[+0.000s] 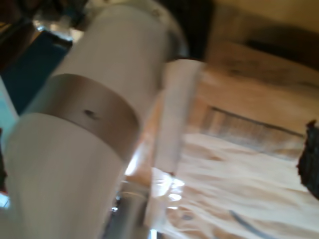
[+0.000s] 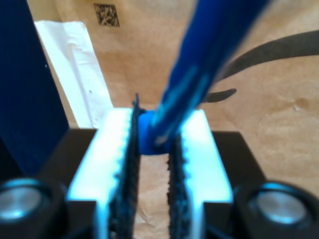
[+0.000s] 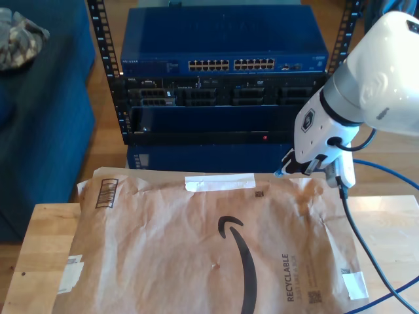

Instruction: Grab the cable and plug it in

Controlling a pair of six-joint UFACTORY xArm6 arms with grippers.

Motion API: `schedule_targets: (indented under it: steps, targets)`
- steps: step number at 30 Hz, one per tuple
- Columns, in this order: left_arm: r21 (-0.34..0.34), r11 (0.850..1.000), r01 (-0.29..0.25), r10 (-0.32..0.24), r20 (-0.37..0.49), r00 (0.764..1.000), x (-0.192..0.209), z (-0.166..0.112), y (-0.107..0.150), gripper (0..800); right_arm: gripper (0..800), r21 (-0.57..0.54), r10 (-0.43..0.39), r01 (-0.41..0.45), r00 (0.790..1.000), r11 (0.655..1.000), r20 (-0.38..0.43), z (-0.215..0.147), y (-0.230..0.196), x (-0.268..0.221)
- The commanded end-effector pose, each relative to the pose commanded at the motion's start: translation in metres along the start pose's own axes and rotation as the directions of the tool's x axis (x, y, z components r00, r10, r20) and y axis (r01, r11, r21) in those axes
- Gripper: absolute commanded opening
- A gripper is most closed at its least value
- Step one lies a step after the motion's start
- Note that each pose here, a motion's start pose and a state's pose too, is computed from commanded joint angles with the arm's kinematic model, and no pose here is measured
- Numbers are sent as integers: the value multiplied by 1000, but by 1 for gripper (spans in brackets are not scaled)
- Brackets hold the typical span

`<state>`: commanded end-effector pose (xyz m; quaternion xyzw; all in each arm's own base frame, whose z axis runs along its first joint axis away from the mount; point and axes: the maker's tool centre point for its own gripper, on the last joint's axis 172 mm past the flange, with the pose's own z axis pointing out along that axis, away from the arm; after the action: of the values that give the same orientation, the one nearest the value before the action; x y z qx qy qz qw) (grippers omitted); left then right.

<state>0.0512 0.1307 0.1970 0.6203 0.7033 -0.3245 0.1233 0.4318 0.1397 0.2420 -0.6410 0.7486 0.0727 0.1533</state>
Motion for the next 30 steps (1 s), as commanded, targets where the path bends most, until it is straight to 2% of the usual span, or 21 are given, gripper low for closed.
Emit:
schedule_targets:
  steps: [1, 3, 5, 7, 12, 15, 18, 21, 25, 27, 30]
  targets:
    - [-11, 1000, -6, 7, 31, 999, 0, 10, -7, 800, 3, -3, 2, -2, 1000, 1000, -1, 1, 1, 1]
    - [-30, 999, 17, -15, 64, 998, 6, 20, -24, 799, 3, -8, 4, -4, 1000, 1000, -3, 4, 3, 2]
    - [-16, 1000, 27, -25, 85, 996, 8, 33, -38, 799, 3, -17, 7, -7, 1000, 1000, -6, 7, 7, 5]
    - [-10, 1000, 18, -17, 76, 997, 15, 45, -40, 799, 3, -26, 12, -12, 1000, 1000, -9, 11, 10, 8]
    - [-90, 995, 38, -31, 81, 996, 29, 83, -42, 799, 3, -48, 20, -21, 1000, 999, -20, 20, 21, 16]
    - [-111, 993, 32, -29, 30, 999, 39, 84, -40, 799, 3, -66, 18, -20, 999, 998, -29, 27, 28, 21]
    - [-110, 994, 26, -23, 29, 999, 39, 86, -40, 800, 3, -69, 15, -18, 999, 997, -40, 30, 30, 24]
    - [-77, 997, -15, 16, 10, 1000, 45, 99, -46, 800, 3, -55, 16, -18, 999, 998, -38, 30, 25, 23]
    - [-111, 993, -41, 41, 1, 999, 51, 102, -51, 800, 3, -48, 12, -14, 999, 999, -33, 28, 22, 20]
    - [-120, 990, -74, 70, -38, 997, 61, 107, -48, 800, 3, -41, 9, -10, 999, 999, -31, 25, 19, 18]
    - [-149, 987, -53, 45, -56, 997, 69, 117, -49, 800, 3, -39, 7, -8, 1000, 999, -30, 24, 18, 17]
